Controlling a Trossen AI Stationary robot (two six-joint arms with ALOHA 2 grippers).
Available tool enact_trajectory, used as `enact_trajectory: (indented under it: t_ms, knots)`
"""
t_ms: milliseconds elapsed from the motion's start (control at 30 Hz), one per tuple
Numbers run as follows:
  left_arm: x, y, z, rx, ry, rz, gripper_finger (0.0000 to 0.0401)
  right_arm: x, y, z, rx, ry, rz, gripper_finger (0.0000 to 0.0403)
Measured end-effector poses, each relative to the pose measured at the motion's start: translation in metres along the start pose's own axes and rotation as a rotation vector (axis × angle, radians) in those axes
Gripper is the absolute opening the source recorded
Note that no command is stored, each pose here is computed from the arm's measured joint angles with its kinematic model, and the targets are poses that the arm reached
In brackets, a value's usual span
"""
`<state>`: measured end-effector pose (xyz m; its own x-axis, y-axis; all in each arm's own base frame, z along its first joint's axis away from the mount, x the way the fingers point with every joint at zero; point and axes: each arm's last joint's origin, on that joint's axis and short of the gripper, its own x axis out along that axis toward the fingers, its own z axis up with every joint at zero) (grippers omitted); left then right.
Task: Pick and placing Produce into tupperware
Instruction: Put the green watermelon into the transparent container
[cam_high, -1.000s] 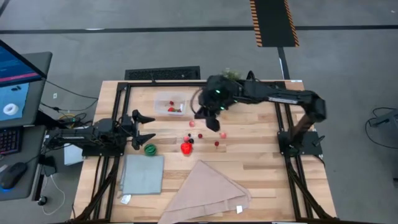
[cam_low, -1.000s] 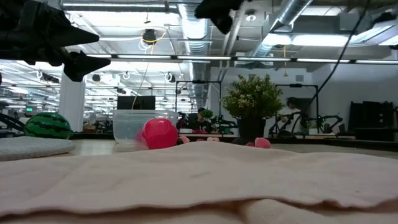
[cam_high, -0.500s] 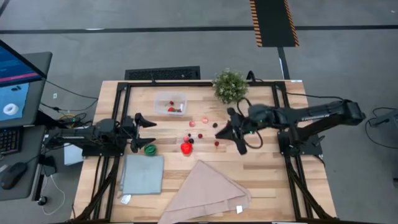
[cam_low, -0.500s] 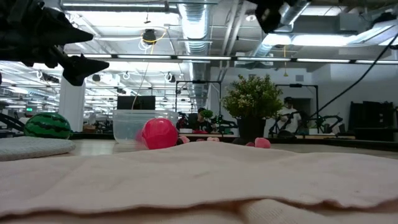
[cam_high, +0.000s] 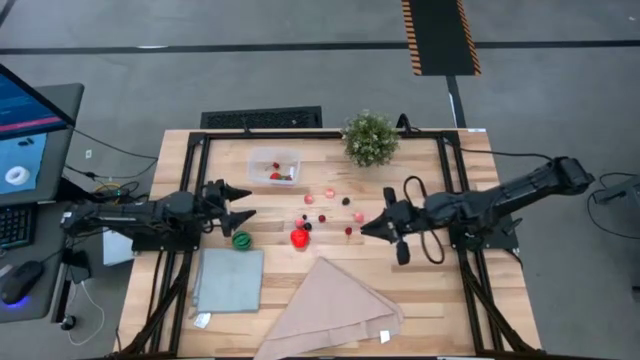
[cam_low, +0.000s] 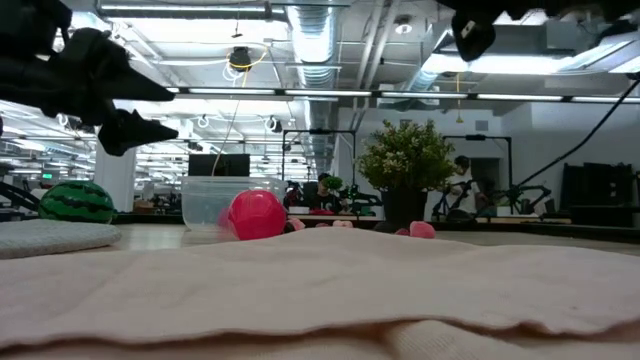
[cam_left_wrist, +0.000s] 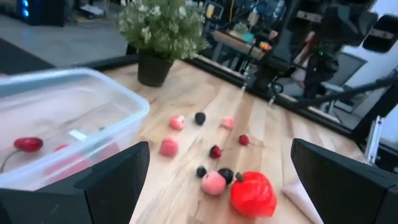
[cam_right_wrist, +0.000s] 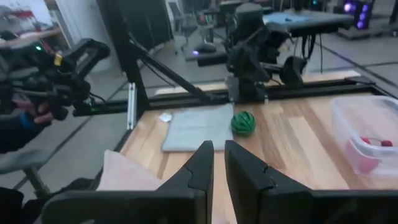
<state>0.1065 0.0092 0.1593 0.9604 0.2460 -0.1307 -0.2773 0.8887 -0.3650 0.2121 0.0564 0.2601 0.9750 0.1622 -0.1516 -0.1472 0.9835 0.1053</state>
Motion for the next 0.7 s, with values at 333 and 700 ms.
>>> enact_trajectory:
  t_ms: [333, 700]
  knots:
    - [0.004, 0.003, -0.004, -0.112, 0.02, 0.103, 0.0382, -0.032, 0.01, -0.021, -0.122, -0.279, 0.075, 0.0064]
    - [0.003, -0.008, 0.004, -0.034, 0.114, -0.137, 0.0382, -0.056, 0.019, -0.054, -0.236, -0.287, 0.173, 0.0064]
